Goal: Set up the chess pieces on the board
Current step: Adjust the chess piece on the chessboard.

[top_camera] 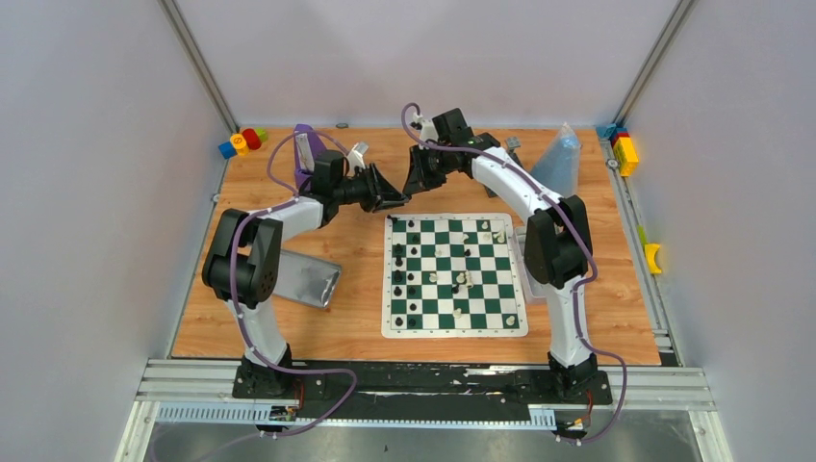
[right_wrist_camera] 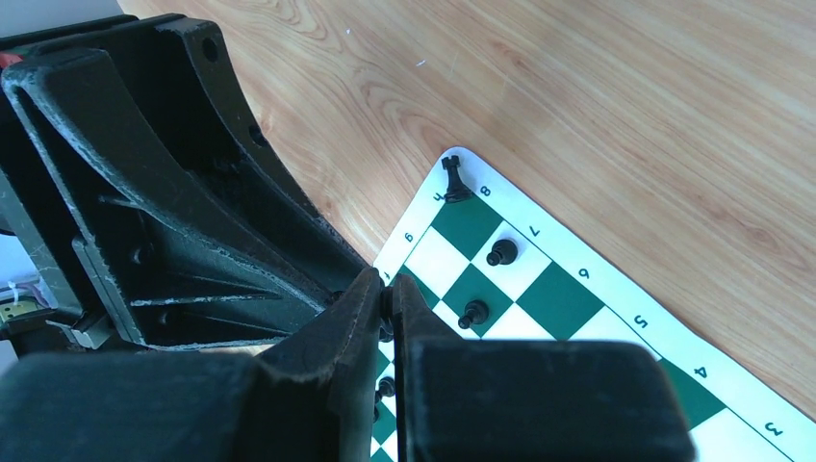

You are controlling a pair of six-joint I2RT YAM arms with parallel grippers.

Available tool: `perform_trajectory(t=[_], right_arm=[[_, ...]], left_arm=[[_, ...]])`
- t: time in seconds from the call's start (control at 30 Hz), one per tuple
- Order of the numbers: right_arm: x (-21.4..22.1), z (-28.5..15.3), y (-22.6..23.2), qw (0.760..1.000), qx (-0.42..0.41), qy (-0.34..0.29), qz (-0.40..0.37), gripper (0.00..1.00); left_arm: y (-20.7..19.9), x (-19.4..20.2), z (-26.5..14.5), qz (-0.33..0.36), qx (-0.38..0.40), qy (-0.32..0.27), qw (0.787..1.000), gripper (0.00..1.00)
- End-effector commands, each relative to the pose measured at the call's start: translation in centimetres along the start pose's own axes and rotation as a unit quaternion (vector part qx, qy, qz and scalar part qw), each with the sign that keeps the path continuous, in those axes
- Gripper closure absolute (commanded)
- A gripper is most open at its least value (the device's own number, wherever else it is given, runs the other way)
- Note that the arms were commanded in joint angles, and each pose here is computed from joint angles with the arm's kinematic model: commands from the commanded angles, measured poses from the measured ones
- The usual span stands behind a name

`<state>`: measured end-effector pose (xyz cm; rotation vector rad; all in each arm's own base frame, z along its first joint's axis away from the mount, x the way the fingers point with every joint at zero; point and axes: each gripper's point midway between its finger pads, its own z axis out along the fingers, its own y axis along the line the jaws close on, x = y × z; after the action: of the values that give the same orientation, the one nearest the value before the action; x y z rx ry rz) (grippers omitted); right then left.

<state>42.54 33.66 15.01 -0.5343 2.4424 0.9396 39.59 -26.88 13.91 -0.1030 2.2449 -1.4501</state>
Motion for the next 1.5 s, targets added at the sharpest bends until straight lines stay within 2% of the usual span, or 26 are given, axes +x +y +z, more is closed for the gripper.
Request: perform_trajectory(t=[0.0,0.37,0.53,0.6,0.67,0.77,0.83,0.93,0.97,1.0,1.03,1.17,1.47], right_arm=[[-2.0,-1.1,1.2,0.999,-0.016,-0.032,-0.014,1.00],[-1.9,-0.8,0.9,0.999,-0.013,-0.031,-0.014,1.00],[-1.7,-0.6,1.1,0.999,-0.019,-0.028,-0.016,1.00],[-1.7,-0.9,1.2,0.999,-0.020,-0.030,-0.021,0.95],[-1.8,-1.4,1.5,0.999,-0.020,-0.034,-0.033,0.85],[-2.2,-2.6,1.8,0.998,-0.017,-0.045,-0.051,0.66],[-2.5,-3.4,1.7,0.997,-0.013,-0.053,-0.059,0.57],[-3.5,-5.3,1.1,0.995,-0.002,-0.075,-0.067,0.53],[-3.7,-6.0,0.6,0.995,0.004,-0.081,-0.066,0.52],[-3.8,-6.5,0.1,0.994,0.009,-0.085,-0.065,0.52],[-3.9,-7.1,-0.5,0.994,0.014,-0.090,-0.065,0.52],[-3.7,-9.3,-3.1,0.992,0.036,-0.106,-0.053,0.52],[-0.8,-13.8,-8.2,0.985,0.100,-0.129,-0.055,0.53]], left_arm=[[-1.7,-1.2,0.4,0.012,0.024,-0.007,1.000,0.67],[-2.0,-1.1,0.4,0.007,0.028,-0.003,1.000,0.78],[-1.8,-0.9,0.6,0.006,0.028,0.002,1.000,0.91],[-1.7,-0.8,0.6,0.012,0.027,0.007,1.000,0.97],[-1.7,-0.7,0.3,0.030,0.023,0.010,0.999,1.00],[-2.1,-0.8,-0.3,0.070,0.010,0.012,0.997,1.00],[-1.9,-0.8,-0.9,0.104,-0.008,0.021,0.994,1.00],[-0.4,0.2,-2.0,0.147,-0.058,0.063,0.985,1.00],[-0.4,-0.5,-2.0,0.183,-0.066,0.065,0.979,1.00],[0.4,0.5,-2.6,0.174,-0.088,0.091,0.977,1.00],[0.7,-0.2,-2.6,0.202,-0.100,0.097,0.969,1.00],[3.0,0.9,-3.7,0.208,-0.161,0.164,0.951,1.00],[4.8,1.5,-2.9,0.245,-0.231,0.239,0.911,0.97]])
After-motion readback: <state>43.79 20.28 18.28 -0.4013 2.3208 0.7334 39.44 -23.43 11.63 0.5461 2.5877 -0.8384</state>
